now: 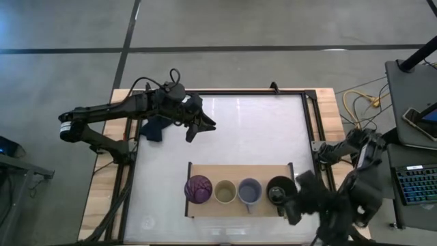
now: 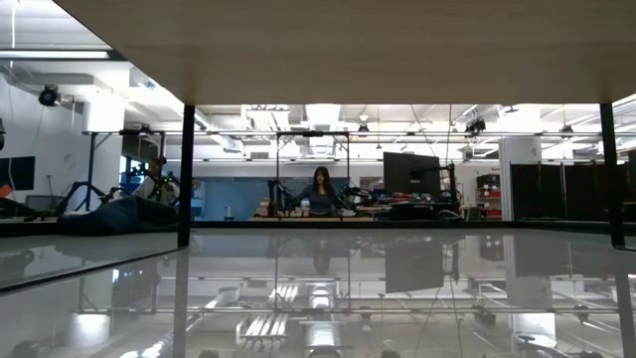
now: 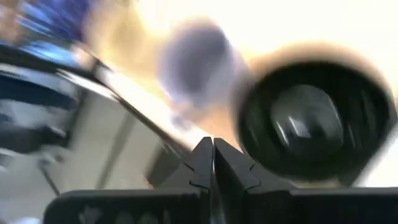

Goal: Stack small to large cups/mugs on shelf
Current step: Return to Home Position

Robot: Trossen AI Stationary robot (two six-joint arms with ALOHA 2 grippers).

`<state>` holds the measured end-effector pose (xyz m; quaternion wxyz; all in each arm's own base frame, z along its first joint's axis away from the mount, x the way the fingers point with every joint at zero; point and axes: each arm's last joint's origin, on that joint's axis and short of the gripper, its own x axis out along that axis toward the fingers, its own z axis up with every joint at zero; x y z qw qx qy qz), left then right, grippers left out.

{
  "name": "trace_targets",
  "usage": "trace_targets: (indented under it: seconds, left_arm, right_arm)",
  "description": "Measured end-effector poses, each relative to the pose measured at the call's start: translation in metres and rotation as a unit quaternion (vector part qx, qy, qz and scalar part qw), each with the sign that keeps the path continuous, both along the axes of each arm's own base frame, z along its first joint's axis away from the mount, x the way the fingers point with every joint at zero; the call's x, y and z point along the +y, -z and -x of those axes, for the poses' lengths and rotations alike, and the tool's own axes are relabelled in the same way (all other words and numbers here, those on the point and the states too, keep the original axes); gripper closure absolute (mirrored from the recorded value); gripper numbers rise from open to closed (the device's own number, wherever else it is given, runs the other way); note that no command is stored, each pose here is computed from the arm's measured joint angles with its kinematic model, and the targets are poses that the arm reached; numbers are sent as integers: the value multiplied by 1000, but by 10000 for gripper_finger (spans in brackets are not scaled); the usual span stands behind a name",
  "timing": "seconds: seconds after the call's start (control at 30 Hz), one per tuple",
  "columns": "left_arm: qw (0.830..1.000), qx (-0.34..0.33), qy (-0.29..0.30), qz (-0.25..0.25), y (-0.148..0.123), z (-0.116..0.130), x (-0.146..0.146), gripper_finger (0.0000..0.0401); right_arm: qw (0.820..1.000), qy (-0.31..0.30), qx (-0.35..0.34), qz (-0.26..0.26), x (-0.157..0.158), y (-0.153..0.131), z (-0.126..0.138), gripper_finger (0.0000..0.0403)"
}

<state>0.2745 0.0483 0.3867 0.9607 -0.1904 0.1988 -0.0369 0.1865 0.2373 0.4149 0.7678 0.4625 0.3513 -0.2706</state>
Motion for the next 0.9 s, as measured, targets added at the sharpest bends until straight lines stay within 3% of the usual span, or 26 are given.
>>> trace_targets:
  seconds: [0.1, 0.2, 0.3, 0.43, 0.5, 0.6, 0.77, 0.83, 0.9]
  left_arm:
    - [1000, 0, 0, 1, 0, 0, 0, 313]
    - [1000, -2, 0, 0, -1, 0, 0, 313]
    - [1000, 1, -4, 11, -1, 0, 0, 313]
    - [995, 12, -27, 97, -2, 0, -1, 313]
    - [993, 15, -13, 115, -2, 0, -2, 313]
    - [993, 7, 7, 120, -3, 0, -5, 313]
    - [992, -49, 31, 110, -16, -2, -14, 313]
    - [991, -79, 43, 104, -23, 0, -19, 313]
    - [990, -91, 53, 98, -27, 2, -23, 313]
  right_arm:
    - [991, -11, -102, 83, -15, -25, 2, 394]
    - [965, -23, -180, 189, -30, -50, 7, 394]
    - [940, -43, -210, 266, -45, -72, 7, 394]
    - [923, -78, -211, 312, -58, -86, -8, 394]
    - [918, -105, -207, 322, -61, -86, -23, 394]
    - [900, -140, -209, 355, -66, -86, -53, 394]
    - [854, -229, -233, 404, -100, -89, -97, 394]
    - [848, -257, -223, 406, -123, -84, -111, 394]
    - [855, -273, -202, 392, -149, -74, -120, 394]
